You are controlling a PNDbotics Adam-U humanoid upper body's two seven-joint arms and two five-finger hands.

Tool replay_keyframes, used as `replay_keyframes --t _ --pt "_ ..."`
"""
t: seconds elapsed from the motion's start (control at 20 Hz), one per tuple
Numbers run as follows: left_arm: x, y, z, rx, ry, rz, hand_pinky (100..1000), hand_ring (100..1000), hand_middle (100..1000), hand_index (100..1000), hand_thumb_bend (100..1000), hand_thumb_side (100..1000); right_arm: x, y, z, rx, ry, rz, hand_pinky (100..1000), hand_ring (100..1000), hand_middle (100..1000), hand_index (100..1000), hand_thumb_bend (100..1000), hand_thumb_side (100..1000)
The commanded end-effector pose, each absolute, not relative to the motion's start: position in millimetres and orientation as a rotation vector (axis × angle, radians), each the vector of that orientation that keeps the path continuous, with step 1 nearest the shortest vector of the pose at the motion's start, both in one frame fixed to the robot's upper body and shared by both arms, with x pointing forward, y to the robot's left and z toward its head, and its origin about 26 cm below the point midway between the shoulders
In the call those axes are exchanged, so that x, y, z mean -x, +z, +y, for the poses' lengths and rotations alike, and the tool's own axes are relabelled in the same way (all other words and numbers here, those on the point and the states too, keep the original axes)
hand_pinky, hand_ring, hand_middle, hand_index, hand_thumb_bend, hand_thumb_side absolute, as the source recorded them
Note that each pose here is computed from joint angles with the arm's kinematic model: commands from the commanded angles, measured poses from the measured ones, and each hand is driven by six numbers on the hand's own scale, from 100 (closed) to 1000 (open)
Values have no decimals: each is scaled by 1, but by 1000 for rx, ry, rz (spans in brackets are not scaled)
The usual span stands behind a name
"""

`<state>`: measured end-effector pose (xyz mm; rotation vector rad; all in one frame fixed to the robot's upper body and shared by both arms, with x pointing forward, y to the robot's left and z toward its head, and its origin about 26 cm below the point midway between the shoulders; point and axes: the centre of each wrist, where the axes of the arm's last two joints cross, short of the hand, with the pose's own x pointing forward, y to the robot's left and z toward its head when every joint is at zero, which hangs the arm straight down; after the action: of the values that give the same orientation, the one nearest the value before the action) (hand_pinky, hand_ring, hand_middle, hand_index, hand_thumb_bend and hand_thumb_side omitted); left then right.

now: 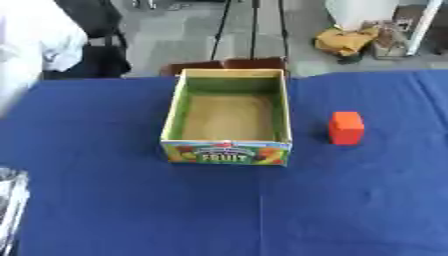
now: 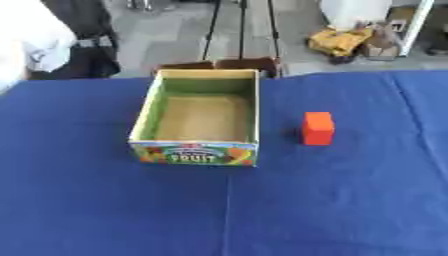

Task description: Pick up objects on the table and place them in the box.

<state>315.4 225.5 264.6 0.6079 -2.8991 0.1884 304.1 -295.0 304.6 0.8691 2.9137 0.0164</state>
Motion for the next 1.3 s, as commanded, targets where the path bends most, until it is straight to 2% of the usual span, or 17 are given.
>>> replay_keyframes --t 0.05,0.3,0.55,0.75,1.1,1.3 --pt "-312 271 230 -636 180 -2925 742 861 840 944 100 951 -298 319 -295 -866 -7 2865 707 757 662 758 100 1000" --pt "-312 271 230 -634 173 -2922 741 861 839 944 100 951 -297 338 -286 -913 -104 2865 718 781 685 786 100 1000" --pt "-312 270 230 -629 166 -2917 741 861 839 944 100 950 -293 366 -273 -1125 -419 2888 752 836 724 830 100 1000" --pt "-312 269 230 -625 160 -2912 740 861 838 944 100 949 -309 384 -271 -1336 -828 2901 769 853 734 845 227 1000" --pt "-312 268 229 -619 147 -2906 740 860 838 944 100 952 -365 398 -285 -1625 -1590 2782 780 861 748 842 365 1000" --pt "-312 267 228 -608 147 -2906 739 860 838 943 100 950 -393 396 -293 -1709 -1782 2707 788 866 764 872 485 1000"
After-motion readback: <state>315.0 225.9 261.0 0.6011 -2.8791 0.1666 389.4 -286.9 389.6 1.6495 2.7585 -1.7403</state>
